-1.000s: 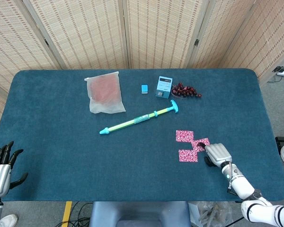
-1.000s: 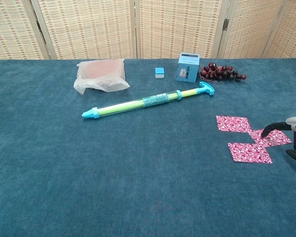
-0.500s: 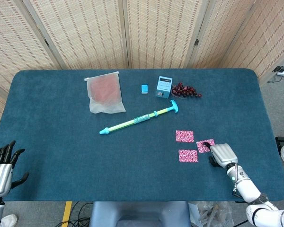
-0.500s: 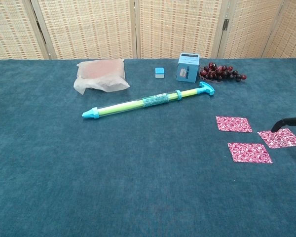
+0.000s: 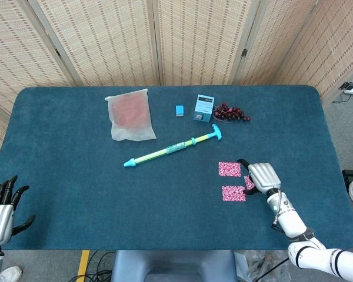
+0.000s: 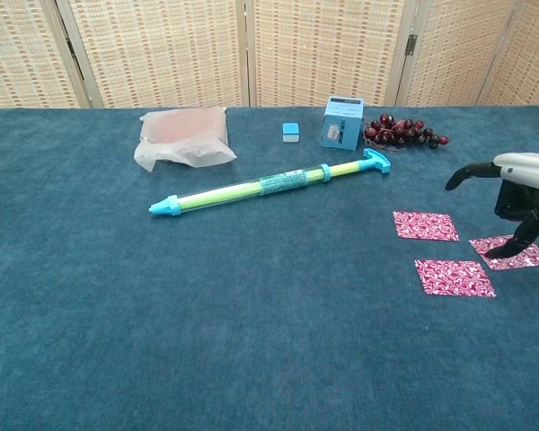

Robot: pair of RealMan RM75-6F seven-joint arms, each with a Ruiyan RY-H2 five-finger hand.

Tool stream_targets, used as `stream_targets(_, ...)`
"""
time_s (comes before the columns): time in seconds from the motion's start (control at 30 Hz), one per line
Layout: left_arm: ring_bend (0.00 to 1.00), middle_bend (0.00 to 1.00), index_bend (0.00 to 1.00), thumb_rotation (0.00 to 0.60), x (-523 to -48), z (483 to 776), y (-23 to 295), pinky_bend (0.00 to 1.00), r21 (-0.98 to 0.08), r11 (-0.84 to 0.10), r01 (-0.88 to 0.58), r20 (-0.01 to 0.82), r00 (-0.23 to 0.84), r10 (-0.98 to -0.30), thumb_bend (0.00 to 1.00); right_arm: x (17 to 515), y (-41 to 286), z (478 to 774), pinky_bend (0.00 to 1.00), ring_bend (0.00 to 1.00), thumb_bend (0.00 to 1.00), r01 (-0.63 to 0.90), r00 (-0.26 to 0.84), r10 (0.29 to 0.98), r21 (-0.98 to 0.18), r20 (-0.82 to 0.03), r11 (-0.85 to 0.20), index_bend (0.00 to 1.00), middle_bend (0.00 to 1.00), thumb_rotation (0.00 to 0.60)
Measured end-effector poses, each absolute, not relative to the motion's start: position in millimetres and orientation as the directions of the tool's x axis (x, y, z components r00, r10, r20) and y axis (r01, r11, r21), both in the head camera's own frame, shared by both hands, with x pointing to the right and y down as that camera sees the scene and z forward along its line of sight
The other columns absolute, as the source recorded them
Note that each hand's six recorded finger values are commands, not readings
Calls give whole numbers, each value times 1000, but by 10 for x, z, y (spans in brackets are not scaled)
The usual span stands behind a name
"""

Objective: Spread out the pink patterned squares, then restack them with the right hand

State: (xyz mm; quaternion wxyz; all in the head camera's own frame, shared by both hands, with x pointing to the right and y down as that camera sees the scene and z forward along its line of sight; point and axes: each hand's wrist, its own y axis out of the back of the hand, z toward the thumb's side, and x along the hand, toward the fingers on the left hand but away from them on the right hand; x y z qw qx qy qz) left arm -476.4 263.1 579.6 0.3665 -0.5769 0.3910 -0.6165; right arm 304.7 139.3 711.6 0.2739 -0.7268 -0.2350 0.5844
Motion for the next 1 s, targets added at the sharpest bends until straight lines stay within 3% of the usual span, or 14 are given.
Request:
stream_targets(0.4, 42, 46, 226, 600, -4767, 5797, 2629, 107, -905, -426, 1, 425, -65, -903, 256, 2971, 1131, 7438, 1000, 1000, 289, 26, 145, 643, -646, -752, -762, 240, 990, 600)
stream_targets(1.0, 42, 46, 225, 600, -4806, 5811, 2646, 107, -903, -430, 0, 429, -74, -900, 256, 2812, 1130, 7662, 1000, 1000, 287, 25, 137, 634, -638, -761, -770, 275, 993, 600)
